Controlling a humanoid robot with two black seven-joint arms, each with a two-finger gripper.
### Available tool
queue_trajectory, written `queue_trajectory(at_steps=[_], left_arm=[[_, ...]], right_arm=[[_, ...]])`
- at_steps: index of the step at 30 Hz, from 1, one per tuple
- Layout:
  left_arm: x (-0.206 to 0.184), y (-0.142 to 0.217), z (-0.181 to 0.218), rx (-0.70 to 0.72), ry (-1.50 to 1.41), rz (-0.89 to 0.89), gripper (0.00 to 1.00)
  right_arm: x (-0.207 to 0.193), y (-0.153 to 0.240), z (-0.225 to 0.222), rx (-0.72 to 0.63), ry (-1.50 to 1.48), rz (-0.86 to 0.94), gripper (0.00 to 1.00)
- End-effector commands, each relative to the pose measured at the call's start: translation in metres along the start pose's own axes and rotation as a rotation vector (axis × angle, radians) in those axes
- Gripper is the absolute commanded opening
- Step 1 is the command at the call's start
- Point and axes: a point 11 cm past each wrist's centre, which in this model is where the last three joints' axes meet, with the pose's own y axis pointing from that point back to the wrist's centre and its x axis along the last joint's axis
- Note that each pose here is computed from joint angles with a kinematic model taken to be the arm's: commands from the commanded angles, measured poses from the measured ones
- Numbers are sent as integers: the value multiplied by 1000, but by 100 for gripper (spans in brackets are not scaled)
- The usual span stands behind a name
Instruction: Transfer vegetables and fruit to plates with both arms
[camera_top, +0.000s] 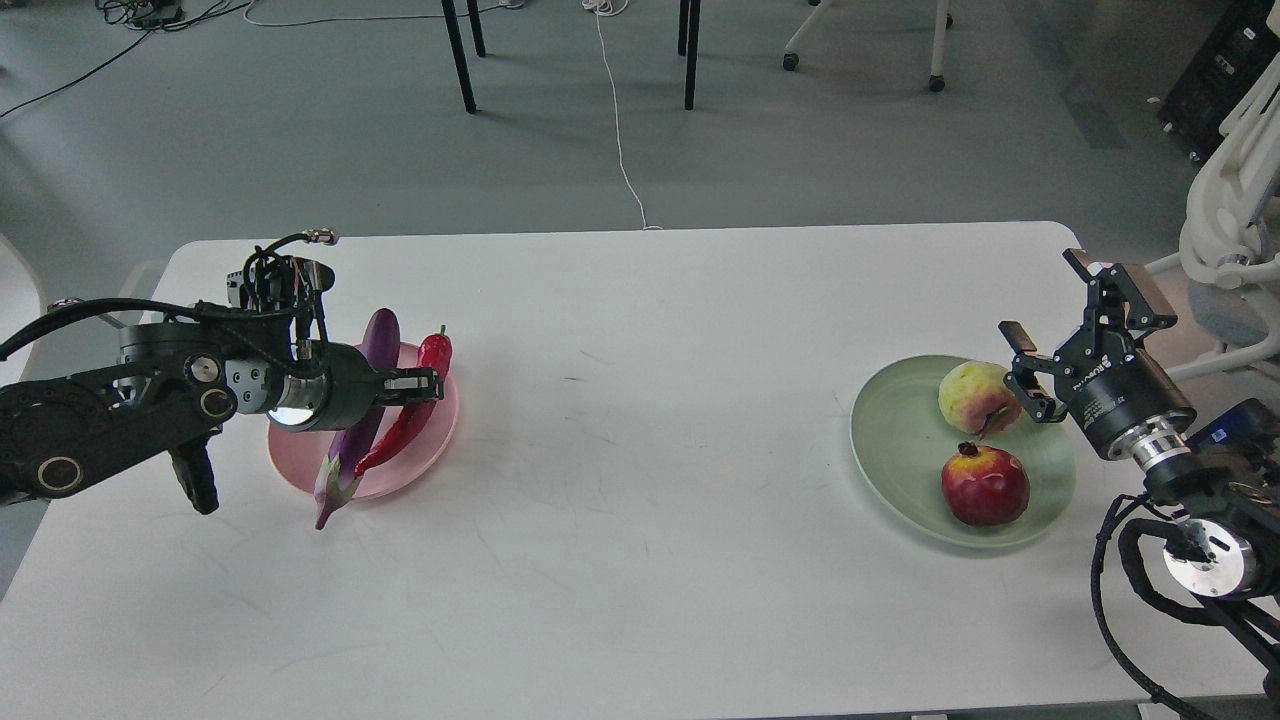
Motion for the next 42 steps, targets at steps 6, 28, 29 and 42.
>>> queue_trajectory(at_steps=[6, 28, 29, 42], left_arm=[[-3, -1, -3, -1, 53, -2, 61], [54, 30, 114, -831, 583, 229, 100], [54, 28, 115, -874, 642, 256, 100], [46, -27, 81, -833, 1081, 563, 100]], right_arm=[[0, 0, 0, -1, 0, -1, 99], [-5, -19, -30, 75, 16, -5, 99], [-7, -23, -32, 82, 18, -10, 99], [-52, -58, -22, 136, -56, 28, 99]])
